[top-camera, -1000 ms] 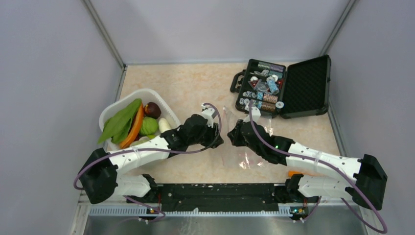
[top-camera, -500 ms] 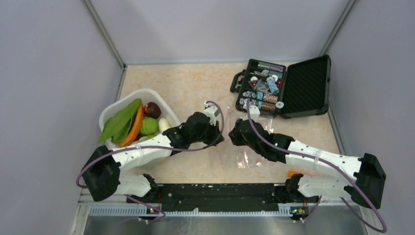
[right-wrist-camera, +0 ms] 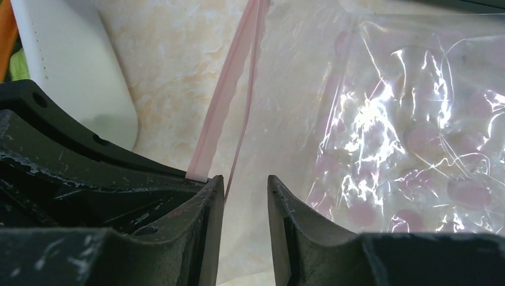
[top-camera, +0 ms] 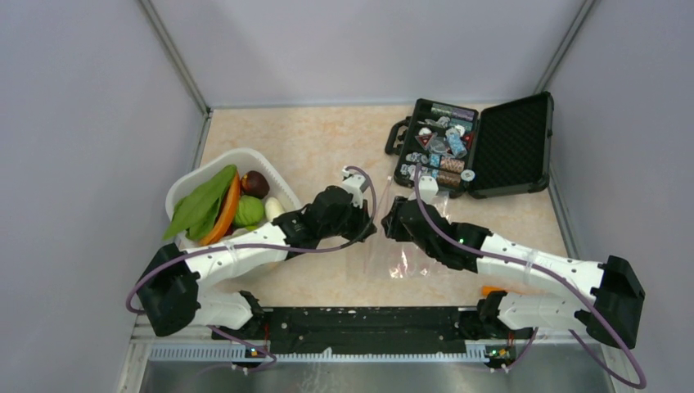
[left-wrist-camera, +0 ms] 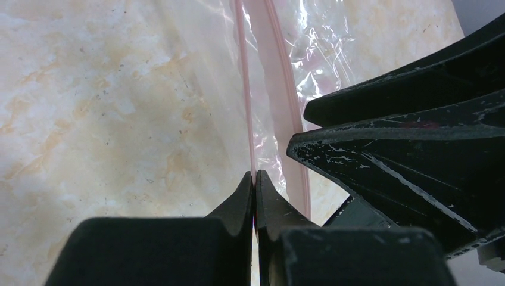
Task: Place the food in the zip-top bag and seal the zipper
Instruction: Open the zipper of the food storage bag at the center of the board.
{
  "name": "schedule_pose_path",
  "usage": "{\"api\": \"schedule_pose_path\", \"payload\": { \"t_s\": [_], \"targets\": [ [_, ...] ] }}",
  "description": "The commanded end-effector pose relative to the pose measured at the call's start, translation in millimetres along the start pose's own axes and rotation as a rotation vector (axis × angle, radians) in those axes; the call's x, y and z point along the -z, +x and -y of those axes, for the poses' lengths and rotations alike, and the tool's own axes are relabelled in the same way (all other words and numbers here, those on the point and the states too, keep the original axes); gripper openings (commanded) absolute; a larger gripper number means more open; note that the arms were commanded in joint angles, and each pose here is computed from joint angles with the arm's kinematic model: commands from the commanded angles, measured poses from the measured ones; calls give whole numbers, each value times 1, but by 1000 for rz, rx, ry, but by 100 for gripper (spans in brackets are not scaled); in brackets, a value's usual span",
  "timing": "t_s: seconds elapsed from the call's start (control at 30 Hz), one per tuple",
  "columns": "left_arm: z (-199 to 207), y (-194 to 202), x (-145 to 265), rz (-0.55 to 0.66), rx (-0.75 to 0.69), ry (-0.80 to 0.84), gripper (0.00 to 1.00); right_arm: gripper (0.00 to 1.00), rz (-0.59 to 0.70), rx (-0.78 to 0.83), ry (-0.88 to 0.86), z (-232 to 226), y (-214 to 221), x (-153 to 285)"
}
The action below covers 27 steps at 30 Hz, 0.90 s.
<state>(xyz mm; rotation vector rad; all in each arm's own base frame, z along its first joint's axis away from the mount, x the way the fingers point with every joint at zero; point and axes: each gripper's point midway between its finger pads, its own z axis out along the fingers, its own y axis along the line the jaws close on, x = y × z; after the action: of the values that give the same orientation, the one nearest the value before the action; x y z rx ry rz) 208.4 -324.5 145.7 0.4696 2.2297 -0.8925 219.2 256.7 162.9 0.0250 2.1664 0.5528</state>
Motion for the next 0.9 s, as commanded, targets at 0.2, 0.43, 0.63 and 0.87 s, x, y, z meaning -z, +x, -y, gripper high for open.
{"api": "schedule_pose_path", "payload": {
  "t_s": [0.2, 0.43, 0.63, 0.87],
  "targets": [
    [16, -37, 19, 137, 3, 25, 0, 27, 57, -71, 20, -6, -14, -10],
    [14, -36, 20, 134, 1, 20, 0, 23, 72, -75, 1, -11, -21, -9],
    [9, -39, 22, 157, 9, -9, 0, 6, 99, -55, 14, -11, -32, -10],
    [-52, -41, 37, 215, 69, -341, 0, 0, 122, -10, -1, -8, -45, 8]
  ]
}}
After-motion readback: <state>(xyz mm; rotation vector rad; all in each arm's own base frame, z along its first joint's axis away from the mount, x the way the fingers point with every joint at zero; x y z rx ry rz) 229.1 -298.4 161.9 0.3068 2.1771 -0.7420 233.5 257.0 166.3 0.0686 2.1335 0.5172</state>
